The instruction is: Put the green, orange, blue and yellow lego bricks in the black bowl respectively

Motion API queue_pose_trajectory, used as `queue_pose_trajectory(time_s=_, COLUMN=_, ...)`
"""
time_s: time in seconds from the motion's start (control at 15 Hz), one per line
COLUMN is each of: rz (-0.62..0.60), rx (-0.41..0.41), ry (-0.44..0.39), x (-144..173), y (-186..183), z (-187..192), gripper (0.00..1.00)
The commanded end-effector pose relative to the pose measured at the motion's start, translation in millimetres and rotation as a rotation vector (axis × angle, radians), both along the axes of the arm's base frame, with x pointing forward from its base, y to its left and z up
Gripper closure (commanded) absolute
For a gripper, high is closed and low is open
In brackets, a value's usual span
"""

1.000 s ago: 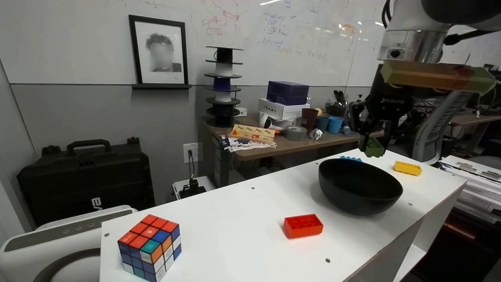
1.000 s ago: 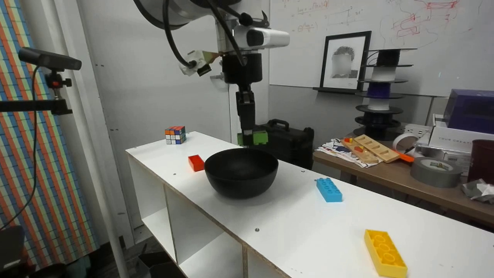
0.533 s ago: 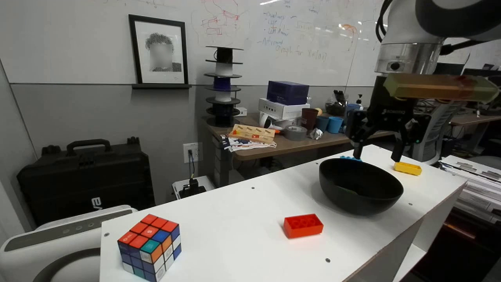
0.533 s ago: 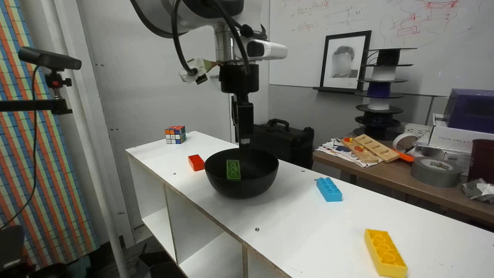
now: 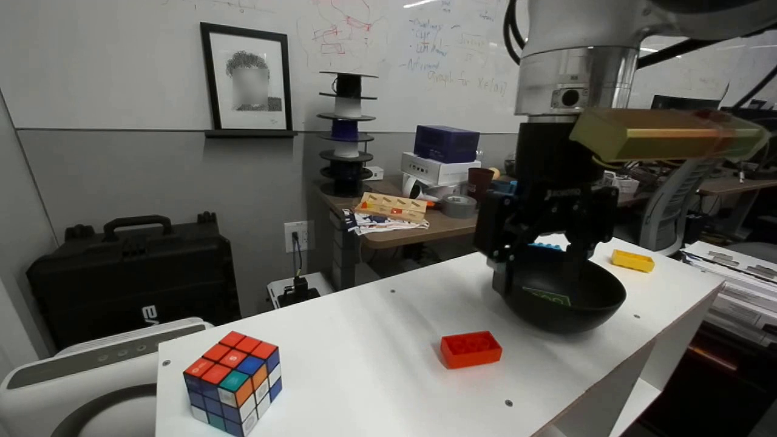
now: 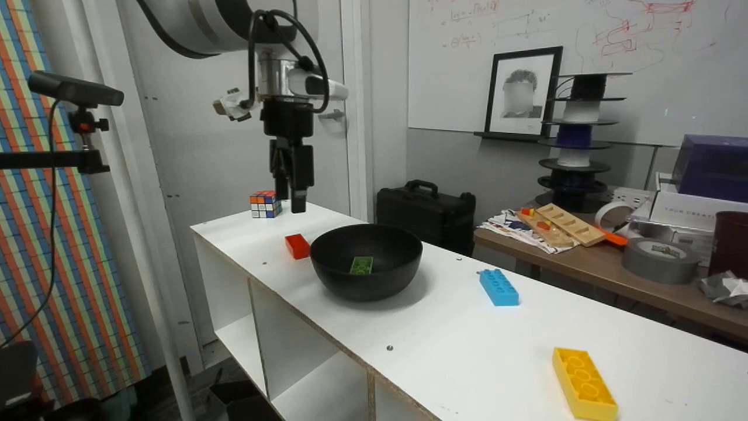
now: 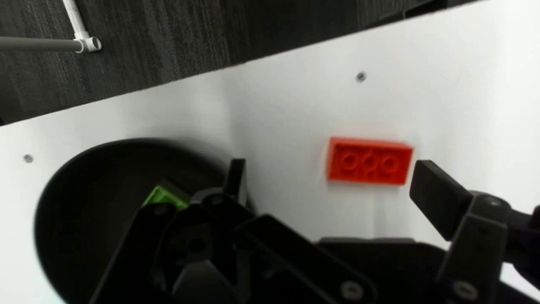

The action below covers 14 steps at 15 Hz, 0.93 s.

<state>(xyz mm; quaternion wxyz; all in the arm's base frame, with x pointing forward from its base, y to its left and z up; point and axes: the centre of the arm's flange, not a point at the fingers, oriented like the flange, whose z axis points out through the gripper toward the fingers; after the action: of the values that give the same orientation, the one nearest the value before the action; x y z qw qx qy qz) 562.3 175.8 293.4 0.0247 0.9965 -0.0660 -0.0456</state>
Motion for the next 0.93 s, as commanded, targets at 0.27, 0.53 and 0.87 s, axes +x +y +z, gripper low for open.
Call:
queue_pose_trajectory(time_s=0.27, rz=0.362, rx=-0.010, ry=0.236, x=-12, y=75, z=-13, gripper=0.00)
queue_pose_trajectory(time_s=0.53, rz=0.542, rx=-0.019, ry=0.374, x=7, y=64, z=-18, gripper=0.00)
queue_pose_trajectory(time_s=0.87, rz=0.754, rx=-0.077, ry=0.521, x=16, y=62, z=-36, gripper=0.00)
